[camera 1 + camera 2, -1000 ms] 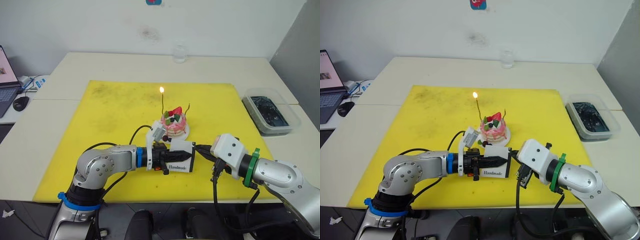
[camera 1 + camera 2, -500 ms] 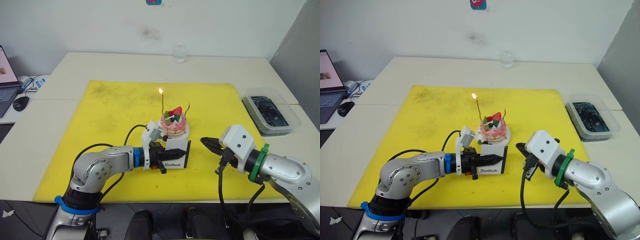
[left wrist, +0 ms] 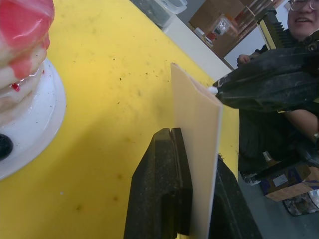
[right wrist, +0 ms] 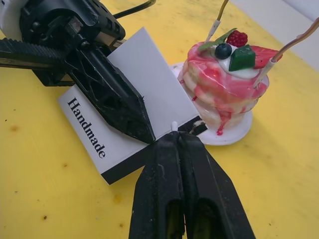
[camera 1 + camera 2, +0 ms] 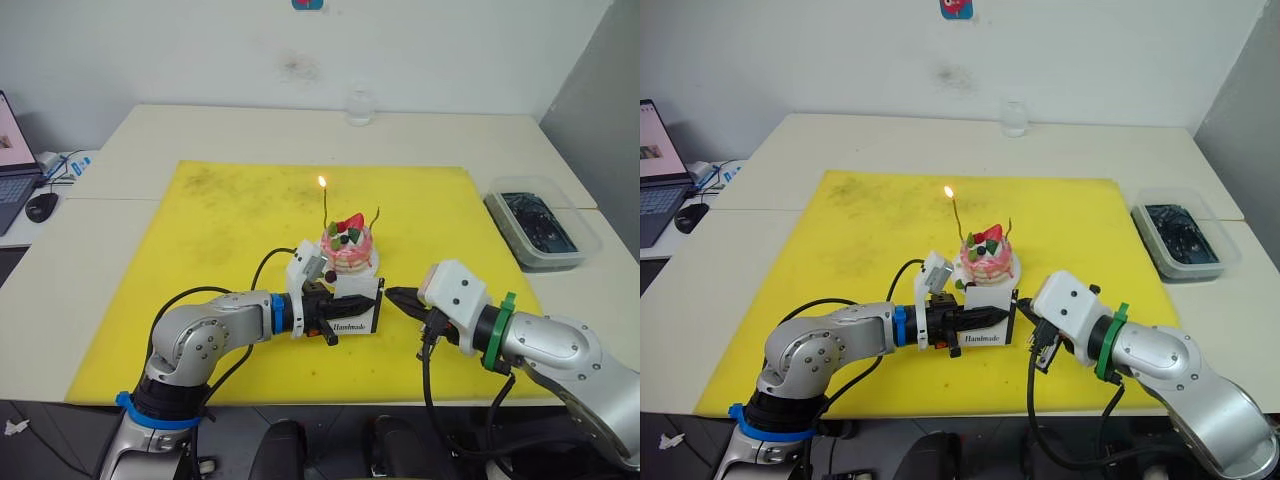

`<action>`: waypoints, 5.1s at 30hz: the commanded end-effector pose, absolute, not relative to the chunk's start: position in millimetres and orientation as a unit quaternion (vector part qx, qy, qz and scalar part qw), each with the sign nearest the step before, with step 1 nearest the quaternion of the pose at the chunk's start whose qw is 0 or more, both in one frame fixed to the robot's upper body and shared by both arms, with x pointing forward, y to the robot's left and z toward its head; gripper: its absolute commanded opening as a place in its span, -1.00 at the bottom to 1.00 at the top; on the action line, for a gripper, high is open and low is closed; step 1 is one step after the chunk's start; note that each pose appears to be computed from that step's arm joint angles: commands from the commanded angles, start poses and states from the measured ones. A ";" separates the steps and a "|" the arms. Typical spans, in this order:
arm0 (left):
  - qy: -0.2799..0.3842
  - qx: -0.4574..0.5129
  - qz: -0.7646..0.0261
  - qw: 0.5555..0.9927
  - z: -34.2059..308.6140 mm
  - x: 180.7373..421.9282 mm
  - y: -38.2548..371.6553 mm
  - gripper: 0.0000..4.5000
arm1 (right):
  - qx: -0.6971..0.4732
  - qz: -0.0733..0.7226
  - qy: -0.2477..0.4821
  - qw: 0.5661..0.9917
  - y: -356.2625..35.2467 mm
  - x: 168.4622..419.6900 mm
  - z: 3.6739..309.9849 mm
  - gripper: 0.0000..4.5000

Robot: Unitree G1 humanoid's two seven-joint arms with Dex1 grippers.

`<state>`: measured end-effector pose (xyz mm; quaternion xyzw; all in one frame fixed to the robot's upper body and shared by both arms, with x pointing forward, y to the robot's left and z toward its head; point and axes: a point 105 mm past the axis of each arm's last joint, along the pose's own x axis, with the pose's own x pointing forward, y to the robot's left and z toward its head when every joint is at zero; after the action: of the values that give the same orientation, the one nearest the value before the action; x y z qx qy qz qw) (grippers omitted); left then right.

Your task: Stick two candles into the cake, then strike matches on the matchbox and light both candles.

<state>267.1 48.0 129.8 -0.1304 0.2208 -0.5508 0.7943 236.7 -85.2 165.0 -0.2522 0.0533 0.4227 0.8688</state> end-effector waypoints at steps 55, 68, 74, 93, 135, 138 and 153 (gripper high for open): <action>0.176 -0.111 -0.546 0.811 145.3 269.1 51.0 -1.00 | -0.264 0.439 0.005 0.859 -75.3 236.7 184.8 -0.98; 0.176 -0.110 -0.556 0.805 147.2 267.3 50.5 -1.00 | -0.276 0.417 0.026 0.865 -83.8 240.8 169.7 -0.98; 0.177 -0.111 -0.560 0.802 147.5 265.6 49.5 -1.00 | -0.274 0.415 0.024 0.868 -83.9 241.7 168.5 -0.98; 0.181 -0.110 -0.567 0.796 146.6 262.9 46.7 -1.00 | -0.272 0.419 0.021 0.866 -80.7 241.5 166.9 -0.98; 0.183 -0.060 -0.527 0.828 127.0 251.2 81.5 -1.00 | -0.276 0.335 -0.107 0.894 -69.9 282.9 233.9 -0.98; 0.182 -0.060 -0.528 0.827 127.1 251.5 81.0 -1.00 | -0.277 0.329 -0.105 0.896 -71.2 285.8 232.4 -0.98; 0.183 -0.056 -0.537 0.821 124.9 250.9 78.4 -1.00 | -0.273 0.307 -0.101 0.906 -76.5 291.4 227.7 -0.98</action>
<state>251.3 82.3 116.8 -0.0629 0.2024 -0.5249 0.8243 293.2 -75.1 217.7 -0.2706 -0.0740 0.3182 0.9056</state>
